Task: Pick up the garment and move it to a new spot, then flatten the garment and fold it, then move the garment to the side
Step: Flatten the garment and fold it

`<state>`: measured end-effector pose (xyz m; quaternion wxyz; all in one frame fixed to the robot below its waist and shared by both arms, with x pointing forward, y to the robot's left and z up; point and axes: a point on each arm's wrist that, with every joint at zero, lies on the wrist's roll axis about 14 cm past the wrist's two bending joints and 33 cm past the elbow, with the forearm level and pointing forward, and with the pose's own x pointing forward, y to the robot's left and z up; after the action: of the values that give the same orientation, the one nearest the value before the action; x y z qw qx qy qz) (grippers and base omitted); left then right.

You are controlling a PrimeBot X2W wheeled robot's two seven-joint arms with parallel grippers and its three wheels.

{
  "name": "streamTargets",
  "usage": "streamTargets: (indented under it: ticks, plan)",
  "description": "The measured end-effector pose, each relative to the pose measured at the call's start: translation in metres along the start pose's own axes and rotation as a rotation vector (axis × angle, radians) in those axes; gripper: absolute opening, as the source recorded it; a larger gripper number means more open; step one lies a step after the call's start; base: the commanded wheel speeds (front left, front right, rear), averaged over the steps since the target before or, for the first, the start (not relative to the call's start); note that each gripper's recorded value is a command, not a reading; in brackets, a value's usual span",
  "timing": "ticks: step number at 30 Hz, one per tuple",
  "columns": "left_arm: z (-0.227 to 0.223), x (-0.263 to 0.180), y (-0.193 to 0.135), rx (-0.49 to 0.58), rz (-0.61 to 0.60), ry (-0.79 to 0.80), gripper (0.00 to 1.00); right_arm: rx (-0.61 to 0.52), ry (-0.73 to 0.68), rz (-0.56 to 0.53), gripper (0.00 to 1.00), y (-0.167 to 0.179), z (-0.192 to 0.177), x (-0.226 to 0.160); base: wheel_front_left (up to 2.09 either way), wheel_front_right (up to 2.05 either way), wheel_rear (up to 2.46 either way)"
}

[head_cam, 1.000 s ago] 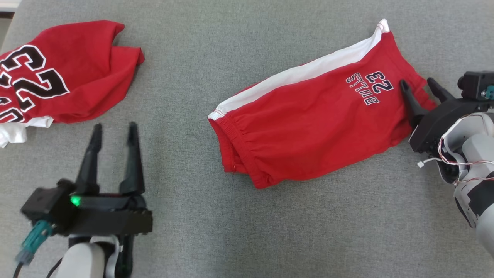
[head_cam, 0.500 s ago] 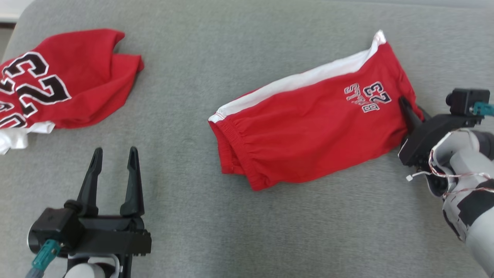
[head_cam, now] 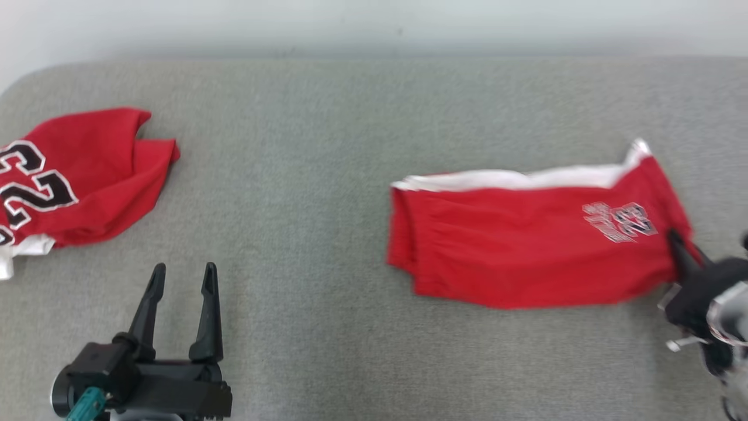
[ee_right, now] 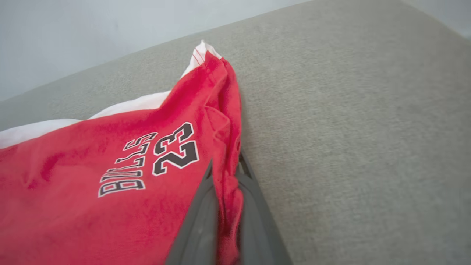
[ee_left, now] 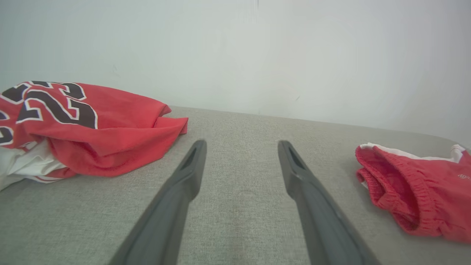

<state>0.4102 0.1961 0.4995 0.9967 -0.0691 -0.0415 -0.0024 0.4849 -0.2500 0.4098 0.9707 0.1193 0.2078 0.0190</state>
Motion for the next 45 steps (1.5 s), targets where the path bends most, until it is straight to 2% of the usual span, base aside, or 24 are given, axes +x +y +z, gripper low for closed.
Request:
streamTargets:
  ticks: [4, 10, 19, 25, 31, 40, 41, 42, 43, 45]
  plan:
    - [0.005, -0.003, -0.007, -0.006, -0.02, -0.011, 1.0, 0.033, -0.034, -0.082, 0.0, -0.033, 0.005, -0.023, 0.0, 0.0, 0.0]
    - [0.005, -0.007, -0.013, -0.01, -0.035, -0.009, 1.0, 0.031, -0.082, -0.068, 0.0, -0.026, 0.019, -0.029, 0.0, 0.0, 0.0]
    - [0.015, -0.017, -0.01, -0.008, -0.029, -0.033, 1.0, 0.0, -0.201, 0.172, 0.0, 0.065, 0.057, -0.021, 0.0, 0.0, 0.0]
    - [0.023, -0.025, -0.003, -0.009, -0.007, -0.05, 1.0, -0.042, -0.217, 0.375, 0.0, 0.14, 0.057, -0.024, 0.0, 0.0, 0.0]
    - [0.023, -0.032, 0.008, -0.022, 0.032, -0.05, 1.0, -0.093, -0.165, 0.514, 0.0, 0.194, 0.027, -0.027, 0.0, 0.0, 0.0]
    - [0.021, -0.039, 0.022, -0.023, 0.082, -0.04, 1.0, -0.082, -0.005, 0.576, 0.0, 0.229, -0.047, -0.03, 0.0, 0.0, 0.0]
    - [0.02, -0.039, 0.023, -0.022, 0.086, -0.036, 1.0, -0.08, 0.0, 0.581, 0.36, 0.232, -0.05, -0.031, 0.0, 0.0, 0.0]
    - [0.019, -0.038, 0.023, -0.023, 0.087, -0.036, 1.0, -0.085, -0.007, 0.583, 0.96, 0.232, -0.049, -0.031, 0.0, 0.0, 0.0]
    - [0.019, -0.037, 0.023, -0.023, 0.085, -0.035, 1.0, -0.085, -0.016, 0.58, 1.0, 0.23, -0.046, -0.031, 0.0, 0.0, 0.0]
    - [0.018, -0.035, 0.02, -0.024, 0.077, -0.033, 1.0, -0.07, -0.05, 0.566, 1.0, 0.224, -0.033, -0.029, 0.0, 0.0, 0.0]
